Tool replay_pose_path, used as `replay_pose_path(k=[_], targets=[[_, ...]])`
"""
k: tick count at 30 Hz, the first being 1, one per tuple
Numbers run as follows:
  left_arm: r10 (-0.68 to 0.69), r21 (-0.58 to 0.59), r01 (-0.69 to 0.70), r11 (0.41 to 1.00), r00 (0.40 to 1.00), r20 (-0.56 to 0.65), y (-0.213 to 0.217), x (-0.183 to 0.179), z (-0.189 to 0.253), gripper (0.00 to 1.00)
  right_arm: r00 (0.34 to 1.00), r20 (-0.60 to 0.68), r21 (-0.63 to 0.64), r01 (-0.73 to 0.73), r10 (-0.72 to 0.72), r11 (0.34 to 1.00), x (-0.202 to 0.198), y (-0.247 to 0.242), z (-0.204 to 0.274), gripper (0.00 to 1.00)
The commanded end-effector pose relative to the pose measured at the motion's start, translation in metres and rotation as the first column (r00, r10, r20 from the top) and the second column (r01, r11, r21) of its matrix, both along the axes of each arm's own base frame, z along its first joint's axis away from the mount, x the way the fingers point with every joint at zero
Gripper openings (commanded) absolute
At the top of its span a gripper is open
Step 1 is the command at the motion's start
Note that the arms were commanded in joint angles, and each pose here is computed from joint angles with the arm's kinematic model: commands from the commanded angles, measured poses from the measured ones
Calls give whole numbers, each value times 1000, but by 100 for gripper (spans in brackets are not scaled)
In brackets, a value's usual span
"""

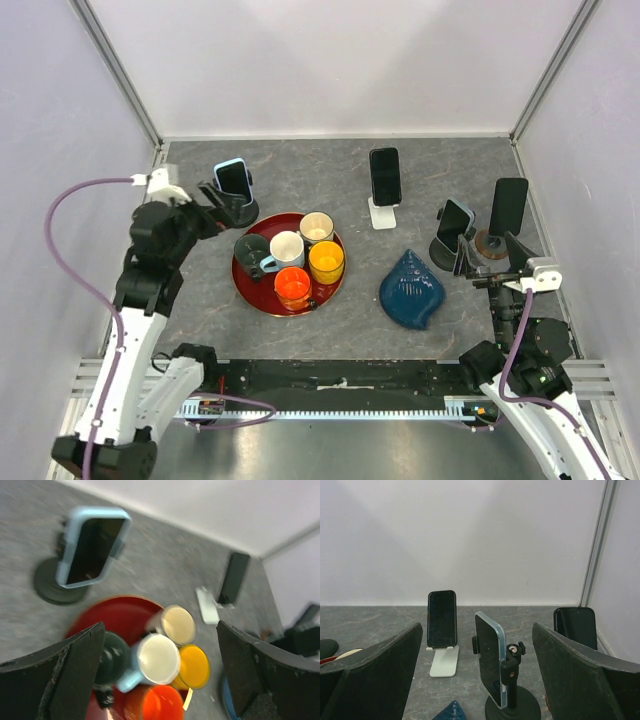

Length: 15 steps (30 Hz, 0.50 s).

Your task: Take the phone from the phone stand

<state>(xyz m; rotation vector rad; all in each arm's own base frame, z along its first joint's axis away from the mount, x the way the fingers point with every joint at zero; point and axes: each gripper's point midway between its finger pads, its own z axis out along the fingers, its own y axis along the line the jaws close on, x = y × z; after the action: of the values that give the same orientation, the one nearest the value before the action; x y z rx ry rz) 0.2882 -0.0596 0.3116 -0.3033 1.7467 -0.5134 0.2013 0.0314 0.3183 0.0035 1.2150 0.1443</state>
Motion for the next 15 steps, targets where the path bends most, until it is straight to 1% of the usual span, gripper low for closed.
replay_pose_path(k=[1,2,3,4,5,7,8,9,10,11,12,15], targets=[[-60,-75,57,996,997,-41,-46,-3,16,100,999,45,38,-15,13,999,-9,-3,19,98],[-124,-57,120,991,989,-76,-73,-5,9,100,999,45,37,-17,15,999,-9,-2,19,98],[-133,-53,129,990,988,-76,-83,-3,16,100,999,45,37,-18,16,999,-9,-2,19,98],[-152,-40,149,988,983,-99,-98,-6,12,100,999,44,36,-22,20,999,-9,-1,18,98],[-162,-35,159,987,975,-149,-112,1,0,100,999,45,37,-22,20,999,-9,-1,18,98],[-157,-30,155,988,975,-155,-127,6,4,100,999,45,37,-25,23,999,-9,-1,18,98],[-194,-24,193,981,967,-168,-148,1,1,100,999,44,34,-24,23,999,-9,-1,18,98],[-196,-3,199,980,963,-185,-163,6,-4,100,999,45,35,-28,26,999,-9,0,18,98],[-165,24,173,985,968,-187,-170,10,-6,100,999,45,34,-29,28,999,-9,0,18,98],[-198,35,209,977,961,-192,-190,3,-9,100,999,45,34,-31,29,999,-9,1,18,98],[-198,62,216,974,957,-213,-206,9,-17,100,999,45,35,-28,26,999,-9,0,18,98],[-237,72,259,963,945,-226,-244,8,-20,100,999,45,33,-32,30,999,-9,1,18,98]])
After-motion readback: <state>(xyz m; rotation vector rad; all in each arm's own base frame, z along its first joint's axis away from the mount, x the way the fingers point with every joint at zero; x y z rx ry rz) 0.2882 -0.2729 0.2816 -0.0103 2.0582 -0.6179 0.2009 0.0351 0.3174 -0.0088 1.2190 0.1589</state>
